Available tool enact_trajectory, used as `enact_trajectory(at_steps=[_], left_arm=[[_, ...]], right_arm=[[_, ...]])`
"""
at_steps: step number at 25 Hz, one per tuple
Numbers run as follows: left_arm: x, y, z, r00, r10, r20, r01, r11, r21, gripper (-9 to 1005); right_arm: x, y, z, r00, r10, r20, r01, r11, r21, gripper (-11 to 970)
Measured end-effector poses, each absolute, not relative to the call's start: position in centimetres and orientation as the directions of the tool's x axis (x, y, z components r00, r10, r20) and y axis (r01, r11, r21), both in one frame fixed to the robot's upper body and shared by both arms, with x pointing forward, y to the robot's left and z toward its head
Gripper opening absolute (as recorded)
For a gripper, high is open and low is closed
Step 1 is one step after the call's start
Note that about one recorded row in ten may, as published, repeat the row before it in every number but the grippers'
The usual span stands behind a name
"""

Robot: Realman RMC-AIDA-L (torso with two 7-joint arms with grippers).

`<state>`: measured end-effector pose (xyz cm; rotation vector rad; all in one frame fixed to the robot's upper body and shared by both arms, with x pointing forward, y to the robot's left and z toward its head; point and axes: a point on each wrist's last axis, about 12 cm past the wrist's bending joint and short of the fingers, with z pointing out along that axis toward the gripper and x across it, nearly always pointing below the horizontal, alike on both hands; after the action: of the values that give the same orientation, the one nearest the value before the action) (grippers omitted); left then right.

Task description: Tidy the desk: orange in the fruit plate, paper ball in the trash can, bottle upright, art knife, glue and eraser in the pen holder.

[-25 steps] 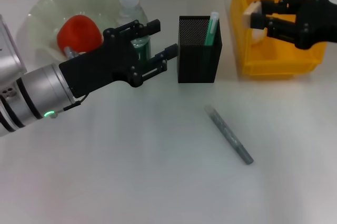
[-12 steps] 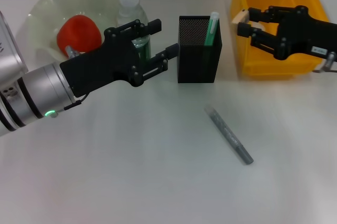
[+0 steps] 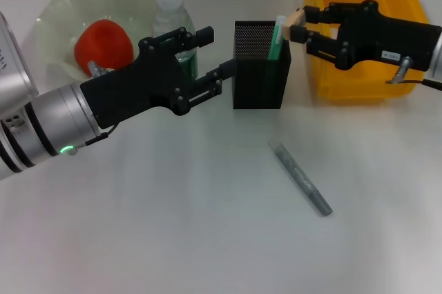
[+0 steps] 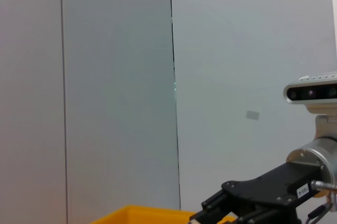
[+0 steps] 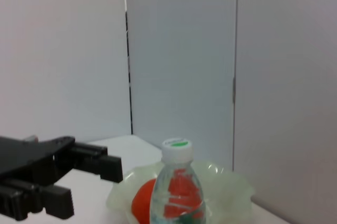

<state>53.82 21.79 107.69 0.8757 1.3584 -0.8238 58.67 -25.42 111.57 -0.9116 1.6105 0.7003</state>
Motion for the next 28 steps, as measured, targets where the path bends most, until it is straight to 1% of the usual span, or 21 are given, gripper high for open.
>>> enact_trajectory(at_steps=[13, 28], left_arm=[[53.9, 21.7, 107.8, 0.049, 0.001, -0.999, 0.888, 0.459, 0.044, 601], [54.0, 21.6, 107.9, 0.054, -0.003, -0.999, 0.888, 0.457, 0.046, 601]], right_arm=[[59.0, -24.1, 111.0, -0.077, -0.262, -0.962, -0.866, 0.496, -0.066, 375], [60.1, -23.1, 110.9, -0.076, -0.318, -0.945, -0.858, 0.503, -0.101, 375]])
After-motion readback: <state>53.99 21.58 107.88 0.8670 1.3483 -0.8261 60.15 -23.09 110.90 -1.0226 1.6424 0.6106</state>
